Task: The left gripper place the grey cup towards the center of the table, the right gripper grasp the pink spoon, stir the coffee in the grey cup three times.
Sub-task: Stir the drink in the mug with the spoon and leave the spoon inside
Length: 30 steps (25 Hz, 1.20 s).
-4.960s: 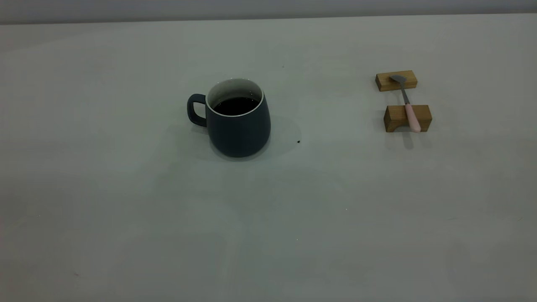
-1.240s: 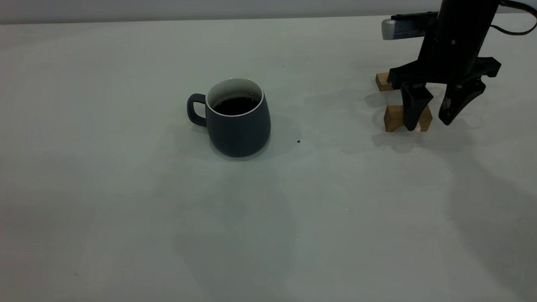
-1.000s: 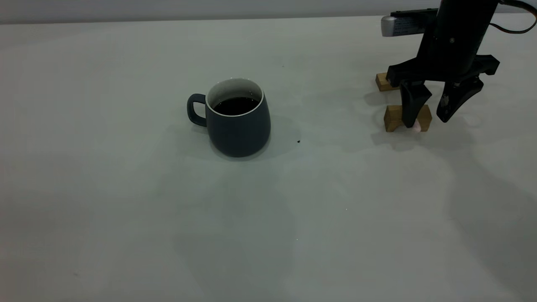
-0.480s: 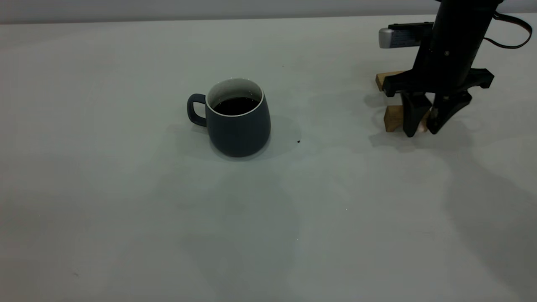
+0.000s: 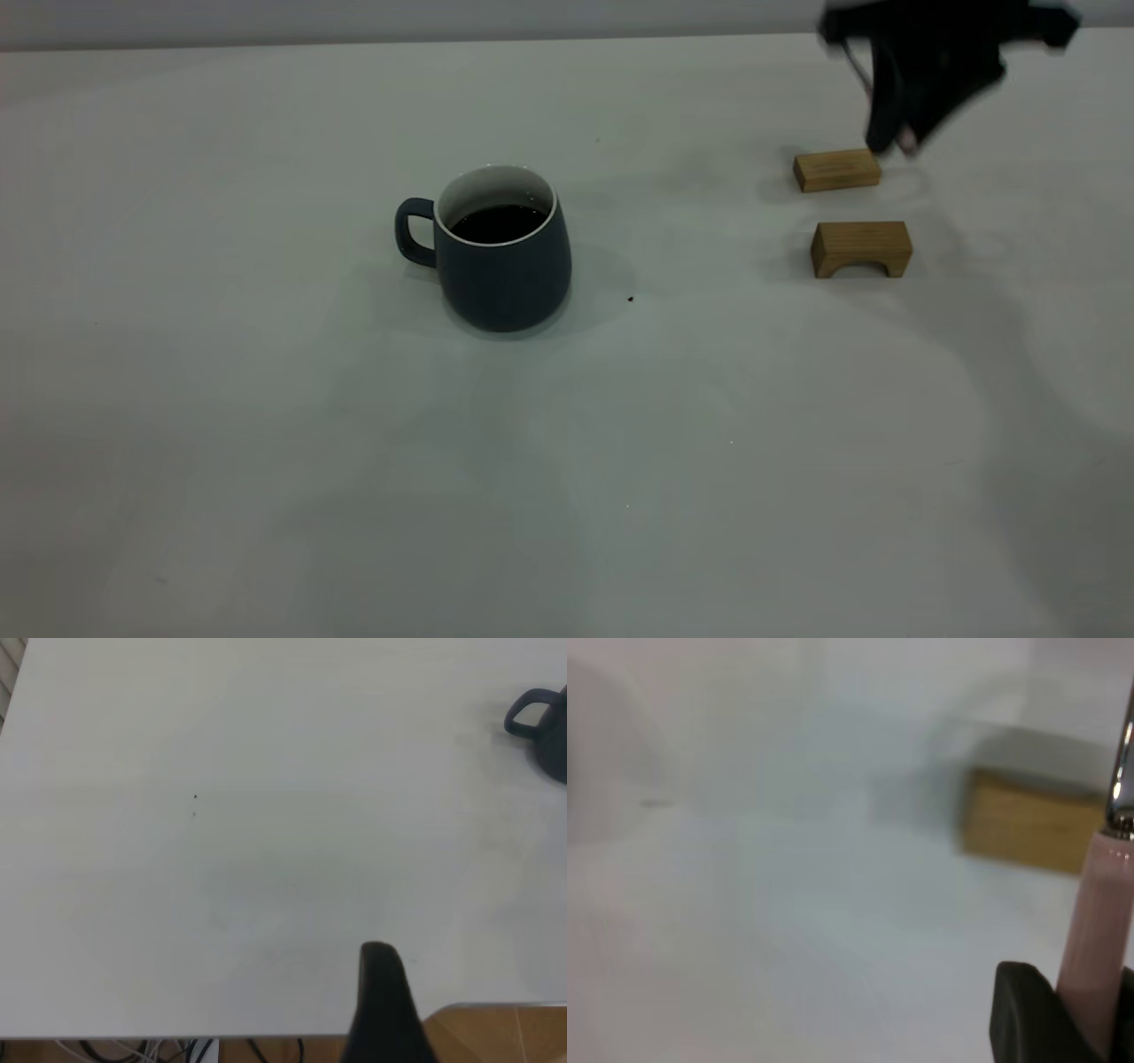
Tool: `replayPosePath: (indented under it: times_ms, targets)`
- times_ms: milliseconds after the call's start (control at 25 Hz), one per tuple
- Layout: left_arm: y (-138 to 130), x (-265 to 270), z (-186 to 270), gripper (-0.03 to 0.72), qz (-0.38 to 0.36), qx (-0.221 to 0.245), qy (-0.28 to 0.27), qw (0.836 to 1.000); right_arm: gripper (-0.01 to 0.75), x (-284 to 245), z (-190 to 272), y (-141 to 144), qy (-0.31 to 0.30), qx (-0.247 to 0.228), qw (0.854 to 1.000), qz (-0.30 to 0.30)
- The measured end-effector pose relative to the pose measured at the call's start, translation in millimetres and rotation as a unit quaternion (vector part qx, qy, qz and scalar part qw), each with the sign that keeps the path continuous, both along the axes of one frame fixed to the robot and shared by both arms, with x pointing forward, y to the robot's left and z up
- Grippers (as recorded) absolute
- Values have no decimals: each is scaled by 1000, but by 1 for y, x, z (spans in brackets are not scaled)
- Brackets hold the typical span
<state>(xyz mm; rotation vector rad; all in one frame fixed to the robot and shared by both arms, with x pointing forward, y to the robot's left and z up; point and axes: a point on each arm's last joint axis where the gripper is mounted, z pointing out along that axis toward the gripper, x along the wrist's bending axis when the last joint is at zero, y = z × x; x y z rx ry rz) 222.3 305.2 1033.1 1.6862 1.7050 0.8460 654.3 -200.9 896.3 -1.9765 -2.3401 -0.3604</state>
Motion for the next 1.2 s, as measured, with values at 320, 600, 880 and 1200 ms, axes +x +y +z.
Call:
replayPosePath:
  times_ms: [320,600,880,1200]
  targets:
    - [0,0,0,586,0,0,0,1000,141,-23,65,49,121,280,948,-91]
    - [0,0,0,586,0,0,0,1000,141,-25,88,90,198,423,862,-197]
    - [0,0,0,586,0,0,0,1000,141,-38,87,135,319,414,777,-351]
    - [0,0,0,586,0,0,0,1000,141,-27,40,145,403,422,695,-420]
